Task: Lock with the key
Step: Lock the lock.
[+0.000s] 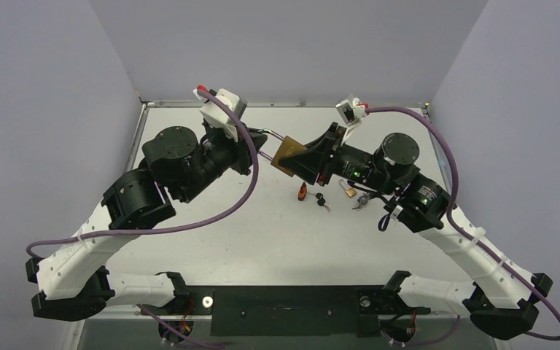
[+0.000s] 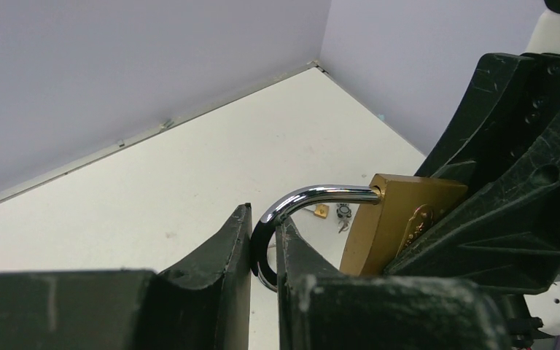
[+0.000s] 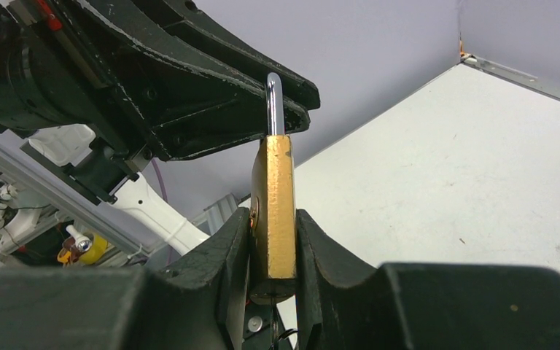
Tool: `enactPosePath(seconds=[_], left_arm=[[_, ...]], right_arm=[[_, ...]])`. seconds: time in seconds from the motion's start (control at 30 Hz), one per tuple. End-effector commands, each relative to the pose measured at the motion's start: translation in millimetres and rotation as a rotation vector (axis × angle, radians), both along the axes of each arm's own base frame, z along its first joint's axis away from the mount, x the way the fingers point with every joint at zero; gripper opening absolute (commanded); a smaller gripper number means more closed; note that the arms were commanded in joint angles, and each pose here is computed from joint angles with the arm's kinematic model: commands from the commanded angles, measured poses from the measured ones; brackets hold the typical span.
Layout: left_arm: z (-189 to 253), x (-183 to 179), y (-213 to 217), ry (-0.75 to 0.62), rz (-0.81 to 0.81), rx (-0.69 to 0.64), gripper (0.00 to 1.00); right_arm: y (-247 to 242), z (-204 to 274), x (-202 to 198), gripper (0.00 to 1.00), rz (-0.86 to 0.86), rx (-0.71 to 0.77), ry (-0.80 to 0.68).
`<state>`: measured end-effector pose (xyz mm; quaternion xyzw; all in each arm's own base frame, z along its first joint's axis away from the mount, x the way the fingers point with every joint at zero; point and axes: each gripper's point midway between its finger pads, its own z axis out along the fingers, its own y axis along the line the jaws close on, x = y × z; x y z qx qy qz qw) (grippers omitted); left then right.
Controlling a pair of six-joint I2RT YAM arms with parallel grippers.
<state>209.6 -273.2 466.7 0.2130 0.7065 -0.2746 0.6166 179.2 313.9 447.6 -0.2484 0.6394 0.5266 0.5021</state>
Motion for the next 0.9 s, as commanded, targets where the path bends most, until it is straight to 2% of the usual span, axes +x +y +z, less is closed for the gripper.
enactPosePath(seconds=[0.0, 0.53, 0.87], left_arm=[[-56.6, -141.4, -115.2, 0.268, -0.728, 0.054, 0.0], [-59.2, -162.3, -130.4, 0.279, -0.817, 0.065, 0.0], [-43.4, -147.8, -124.8, 0.28, -0.719, -0.054, 0.0]], right_arm=[[37.1, 20.3, 44.5, 0.0, -0.081, 0.09, -0.112], [48.2, 12.9, 58.3, 0.0, -0.097, 0.075, -0.096], [39.5, 29.5, 65.2, 0.0, -0.12, 0.135, -0.1]])
